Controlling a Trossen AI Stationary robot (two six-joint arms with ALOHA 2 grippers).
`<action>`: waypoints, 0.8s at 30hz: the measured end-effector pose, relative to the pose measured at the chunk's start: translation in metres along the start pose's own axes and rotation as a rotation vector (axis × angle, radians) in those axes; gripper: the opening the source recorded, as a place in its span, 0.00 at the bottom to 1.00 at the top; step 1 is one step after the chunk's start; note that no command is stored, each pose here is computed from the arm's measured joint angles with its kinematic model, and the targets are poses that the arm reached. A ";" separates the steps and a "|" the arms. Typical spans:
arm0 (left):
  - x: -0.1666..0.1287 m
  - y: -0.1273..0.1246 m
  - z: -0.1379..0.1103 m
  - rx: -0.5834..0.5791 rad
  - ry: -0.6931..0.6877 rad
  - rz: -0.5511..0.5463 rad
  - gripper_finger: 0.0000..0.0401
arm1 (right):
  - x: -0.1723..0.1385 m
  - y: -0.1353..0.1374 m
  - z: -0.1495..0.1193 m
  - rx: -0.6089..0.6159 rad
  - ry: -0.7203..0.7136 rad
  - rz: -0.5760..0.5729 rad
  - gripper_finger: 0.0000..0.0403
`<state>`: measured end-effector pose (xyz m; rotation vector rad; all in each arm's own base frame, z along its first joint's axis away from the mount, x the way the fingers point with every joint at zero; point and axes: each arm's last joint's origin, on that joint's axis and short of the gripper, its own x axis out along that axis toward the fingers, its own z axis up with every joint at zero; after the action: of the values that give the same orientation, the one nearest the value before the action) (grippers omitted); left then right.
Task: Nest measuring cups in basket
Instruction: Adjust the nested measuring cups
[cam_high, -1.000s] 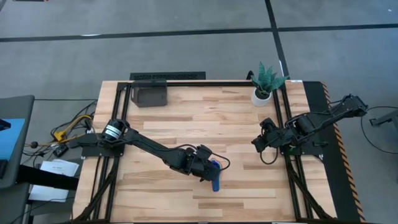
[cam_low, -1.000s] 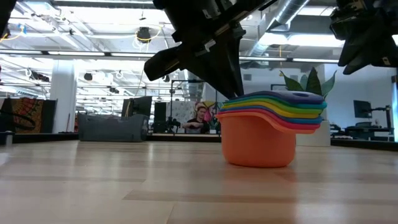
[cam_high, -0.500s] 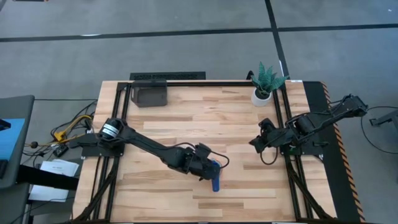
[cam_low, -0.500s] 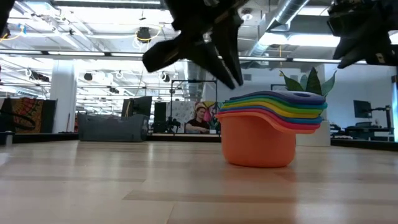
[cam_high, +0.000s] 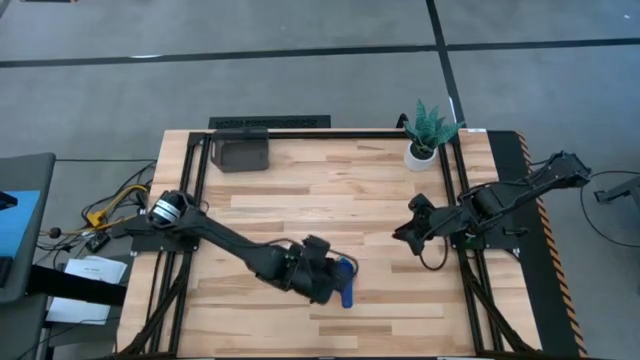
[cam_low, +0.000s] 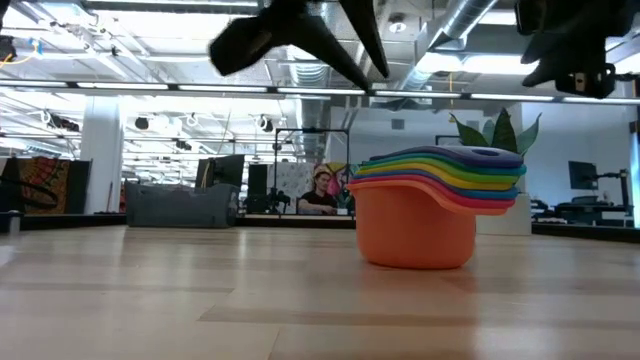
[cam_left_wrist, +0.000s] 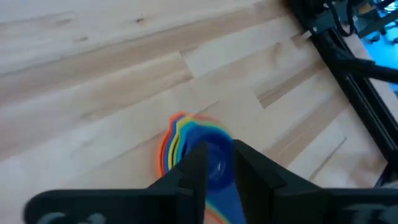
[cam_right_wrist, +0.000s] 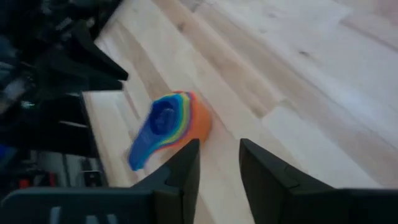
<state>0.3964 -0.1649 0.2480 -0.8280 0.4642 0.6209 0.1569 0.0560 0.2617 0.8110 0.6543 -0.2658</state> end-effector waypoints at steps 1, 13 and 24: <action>-0.003 0.000 -0.004 0.000 -0.005 0.006 0.18 | 0.002 0.003 0.000 -0.002 0.002 0.014 0.37; -0.022 0.008 -0.028 0.108 0.117 0.071 0.49 | 0.049 0.033 -0.013 0.100 0.018 0.103 0.62; -0.044 0.021 -0.048 0.275 0.206 0.151 0.53 | 0.076 0.047 -0.037 0.291 0.046 0.107 0.61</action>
<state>0.3435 -0.2062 0.2342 -0.5999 0.7872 0.5963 0.2211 0.1163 0.2218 1.1306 0.6208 -0.2490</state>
